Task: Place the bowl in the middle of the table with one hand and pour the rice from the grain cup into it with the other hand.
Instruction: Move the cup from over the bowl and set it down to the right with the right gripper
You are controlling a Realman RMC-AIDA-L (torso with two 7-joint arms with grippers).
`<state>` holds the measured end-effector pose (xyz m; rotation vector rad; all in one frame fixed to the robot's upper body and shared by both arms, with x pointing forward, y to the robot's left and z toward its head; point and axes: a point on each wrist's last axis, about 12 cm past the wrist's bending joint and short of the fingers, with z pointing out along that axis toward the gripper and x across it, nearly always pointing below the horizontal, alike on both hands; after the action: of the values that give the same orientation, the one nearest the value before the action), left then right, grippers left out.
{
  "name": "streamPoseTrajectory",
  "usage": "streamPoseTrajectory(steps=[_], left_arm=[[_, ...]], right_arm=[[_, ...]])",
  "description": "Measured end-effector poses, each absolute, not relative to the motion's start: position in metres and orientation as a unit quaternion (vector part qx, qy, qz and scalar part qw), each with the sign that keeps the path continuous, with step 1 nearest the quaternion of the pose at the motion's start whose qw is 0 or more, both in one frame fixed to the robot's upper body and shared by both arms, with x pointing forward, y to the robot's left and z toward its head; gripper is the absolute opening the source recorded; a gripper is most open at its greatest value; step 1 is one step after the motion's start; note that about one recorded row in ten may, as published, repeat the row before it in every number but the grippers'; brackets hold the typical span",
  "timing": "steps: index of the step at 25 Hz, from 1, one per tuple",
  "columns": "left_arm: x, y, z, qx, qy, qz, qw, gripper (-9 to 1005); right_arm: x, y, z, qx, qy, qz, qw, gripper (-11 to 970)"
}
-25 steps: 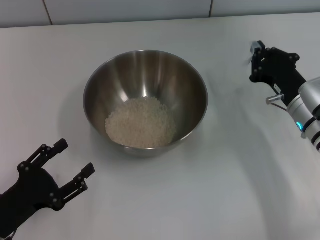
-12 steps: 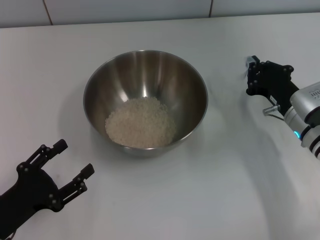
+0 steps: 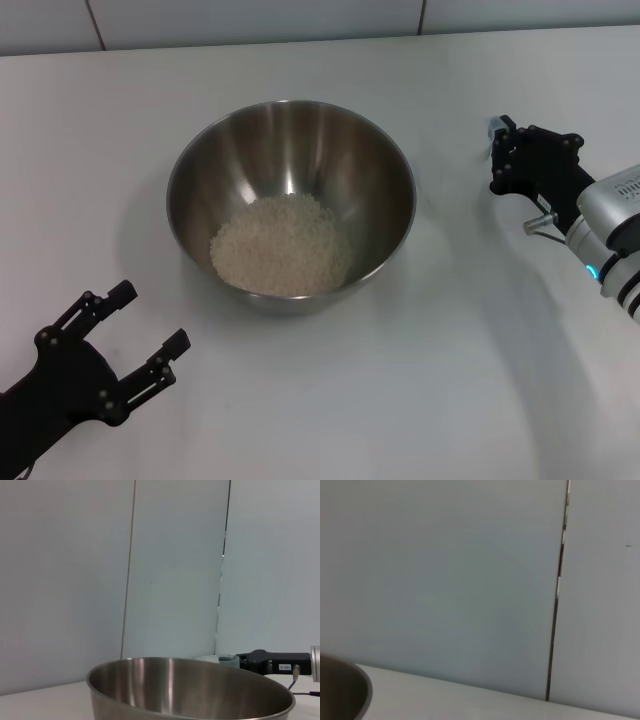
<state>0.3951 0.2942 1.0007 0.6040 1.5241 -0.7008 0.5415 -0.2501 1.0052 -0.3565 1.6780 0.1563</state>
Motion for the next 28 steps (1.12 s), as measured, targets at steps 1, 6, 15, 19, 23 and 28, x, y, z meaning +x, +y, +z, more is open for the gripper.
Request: streamPoseTrajectory(steps=[1, 6, 15, 19, 23, 28], left_arm=[[0.3946, 0.2943, 1.0007, 0.263, 0.665, -0.306, 0.629, 827], [0.3939, 0.2944, 1.0007, 0.263, 0.664, -0.306, 0.629, 827], [0.3905, 0.2952, 1.0005, 0.259, 0.665, -0.307, 0.630, 827], [0.3897, 0.2954, 1.0010, 0.258, 0.663, -0.308, 0.632, 827], [0.3894, 0.2956, 1.0012, 0.258, 0.662, -0.307, 0.633, 827], [0.3894, 0.2956, 1.0012, 0.258, 0.662, -0.307, 0.633, 827]], right_arm=[[0.5421, -0.2503, 1.0043, -0.156, 0.743, 0.069, 0.647, 148], [0.5432, -0.2505, 1.0028, -0.160, 0.749, 0.068, 0.640, 157], [0.5400, -0.2512, 1.0023, -0.159, 0.746, 0.071, 0.643, 218], [0.5380, -0.2521, 1.0008, -0.159, 0.748, 0.070, 0.640, 404], [0.5367, -0.2537, 1.0001, -0.158, 0.749, 0.069, 0.640, 419], [0.5352, -0.2538, 0.9994, -0.158, 0.749, 0.070, 0.639, 437]])
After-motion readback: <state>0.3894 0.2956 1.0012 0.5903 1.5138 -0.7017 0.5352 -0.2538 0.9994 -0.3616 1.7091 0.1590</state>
